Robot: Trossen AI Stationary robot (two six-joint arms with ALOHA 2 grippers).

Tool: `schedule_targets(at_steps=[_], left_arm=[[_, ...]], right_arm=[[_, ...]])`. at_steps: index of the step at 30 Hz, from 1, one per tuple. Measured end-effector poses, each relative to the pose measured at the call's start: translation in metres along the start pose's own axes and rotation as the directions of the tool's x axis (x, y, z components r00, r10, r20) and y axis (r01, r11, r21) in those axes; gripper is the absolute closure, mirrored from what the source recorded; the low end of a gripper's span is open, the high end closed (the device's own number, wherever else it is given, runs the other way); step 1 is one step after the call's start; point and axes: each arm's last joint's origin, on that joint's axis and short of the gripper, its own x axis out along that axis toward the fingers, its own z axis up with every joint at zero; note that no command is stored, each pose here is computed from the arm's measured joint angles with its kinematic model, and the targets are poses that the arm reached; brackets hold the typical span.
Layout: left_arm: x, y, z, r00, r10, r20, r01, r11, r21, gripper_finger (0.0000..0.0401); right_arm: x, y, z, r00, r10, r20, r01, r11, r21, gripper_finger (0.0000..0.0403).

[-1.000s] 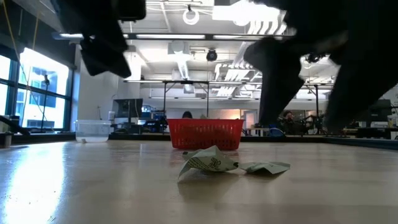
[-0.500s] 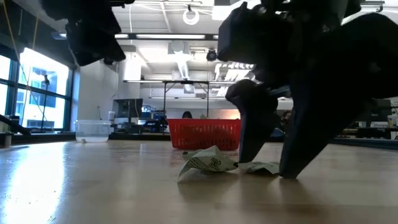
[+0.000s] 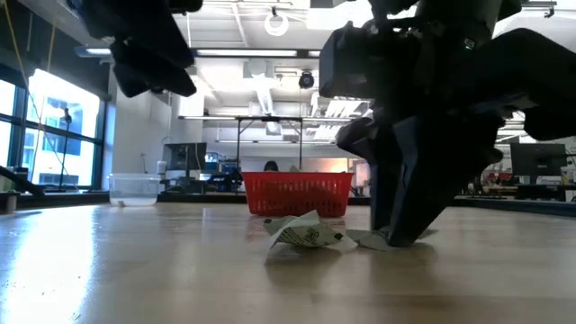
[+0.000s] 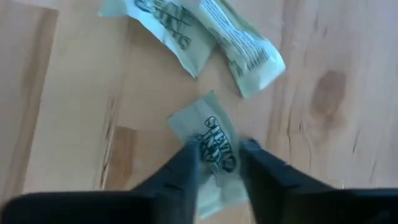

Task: Pick and place items into bin
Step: Put the green stevia packet into the red bin

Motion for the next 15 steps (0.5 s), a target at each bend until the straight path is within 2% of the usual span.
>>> schedule_targets(at_steps=[4,6,8,10,13,15], left_arm=[[0.003,0.009,0.008,0.999,0.029,0.016,-0.029,1.0,-0.01,0.0207],[0.004,0.015,0.012,0.999,0.045,0.025,-0.045,0.999,-0.027,0.0207],[0.005,0.02,0.017,0.998,0.061,0.033,-0.06,0.997,-0.043,0.0208],[0.006,0.025,0.02,0.997,0.073,0.038,-0.071,0.996,-0.056,0.0207],[0.008,0.032,0.026,0.997,0.07,0.029,-0.068,0.996,-0.062,0.0206],[0.008,0.035,0.028,0.997,0.072,0.027,-0.07,0.996,-0.048,0.0208]], right_arm=[[-0.002,-0.016,0.001,0.999,0.044,-0.031,-0.037,0.979,0.199,0.0385],[-0.009,-0.024,0.002,0.999,0.03,-0.014,-0.025,0.96,0.28,0.0393],[-0.019,-0.034,0.003,0.998,-0.064,0.005,0.058,0.94,0.335,0.0382],[-0.036,-0.048,0.005,0.979,-0.201,0.041,0.172,0.911,0.374,0.0376],[-0.073,-0.072,0.008,0.903,-0.415,0.107,0.329,0.832,0.447,0.0381],[-0.092,-0.09,0.005,0.86,-0.5,0.096,0.408,0.789,0.458,0.0391]])
